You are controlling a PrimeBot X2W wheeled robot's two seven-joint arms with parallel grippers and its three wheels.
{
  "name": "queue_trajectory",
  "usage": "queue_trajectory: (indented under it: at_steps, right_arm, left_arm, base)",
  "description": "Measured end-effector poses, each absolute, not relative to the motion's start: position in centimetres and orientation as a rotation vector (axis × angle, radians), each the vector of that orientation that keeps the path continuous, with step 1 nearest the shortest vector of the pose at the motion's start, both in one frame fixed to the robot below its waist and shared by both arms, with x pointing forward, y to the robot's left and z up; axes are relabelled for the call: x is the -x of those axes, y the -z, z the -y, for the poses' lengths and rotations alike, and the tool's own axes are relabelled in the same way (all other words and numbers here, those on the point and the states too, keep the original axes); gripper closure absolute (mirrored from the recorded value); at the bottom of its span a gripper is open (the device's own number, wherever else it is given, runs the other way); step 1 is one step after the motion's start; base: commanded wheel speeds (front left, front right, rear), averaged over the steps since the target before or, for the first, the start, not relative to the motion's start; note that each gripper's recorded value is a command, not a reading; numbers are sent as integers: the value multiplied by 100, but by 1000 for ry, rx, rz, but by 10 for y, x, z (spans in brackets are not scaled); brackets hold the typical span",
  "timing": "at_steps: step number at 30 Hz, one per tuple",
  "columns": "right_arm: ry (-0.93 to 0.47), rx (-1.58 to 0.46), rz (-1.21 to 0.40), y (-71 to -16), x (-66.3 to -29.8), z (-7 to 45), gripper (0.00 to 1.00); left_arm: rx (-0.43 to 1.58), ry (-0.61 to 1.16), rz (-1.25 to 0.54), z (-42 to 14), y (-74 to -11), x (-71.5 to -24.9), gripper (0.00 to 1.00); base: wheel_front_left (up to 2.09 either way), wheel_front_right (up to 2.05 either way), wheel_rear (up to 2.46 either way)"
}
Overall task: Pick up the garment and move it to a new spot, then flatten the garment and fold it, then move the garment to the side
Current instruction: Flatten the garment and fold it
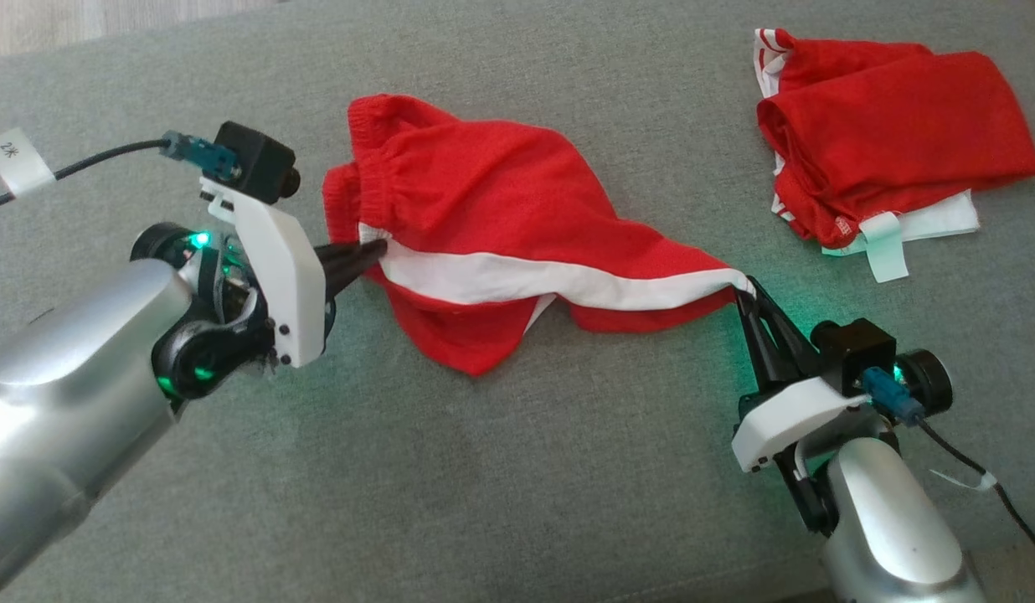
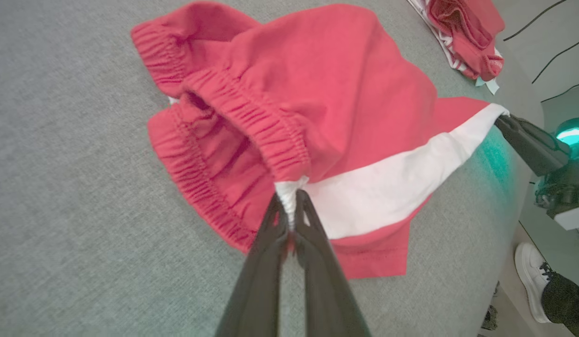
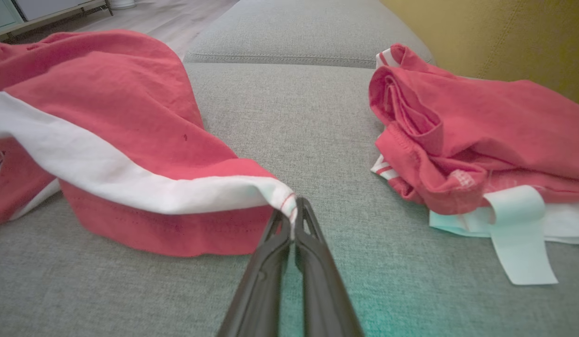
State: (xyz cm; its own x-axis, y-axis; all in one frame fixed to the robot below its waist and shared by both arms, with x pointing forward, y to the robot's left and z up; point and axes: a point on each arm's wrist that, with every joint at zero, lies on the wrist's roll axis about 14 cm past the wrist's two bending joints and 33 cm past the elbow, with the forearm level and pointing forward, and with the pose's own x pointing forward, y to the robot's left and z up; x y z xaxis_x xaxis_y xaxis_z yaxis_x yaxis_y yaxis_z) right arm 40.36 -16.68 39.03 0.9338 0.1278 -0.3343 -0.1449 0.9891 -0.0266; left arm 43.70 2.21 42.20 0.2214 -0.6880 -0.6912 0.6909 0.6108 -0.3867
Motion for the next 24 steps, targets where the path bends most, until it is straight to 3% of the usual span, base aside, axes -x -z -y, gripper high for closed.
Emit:
queue_trajectory:
  at_steps: [15,24]
  right_arm:
    - [-137,91,-255,-418,-415,169,100]
    - [-169,175,-43,-494,-447,167,100]
  left_arm:
    - [33,936,-723,-22,-472,-452,100]
    - [50,884,-460,-36,-534,-470,100]
  base:
    - [0,0,0]
    - [0,0,0]
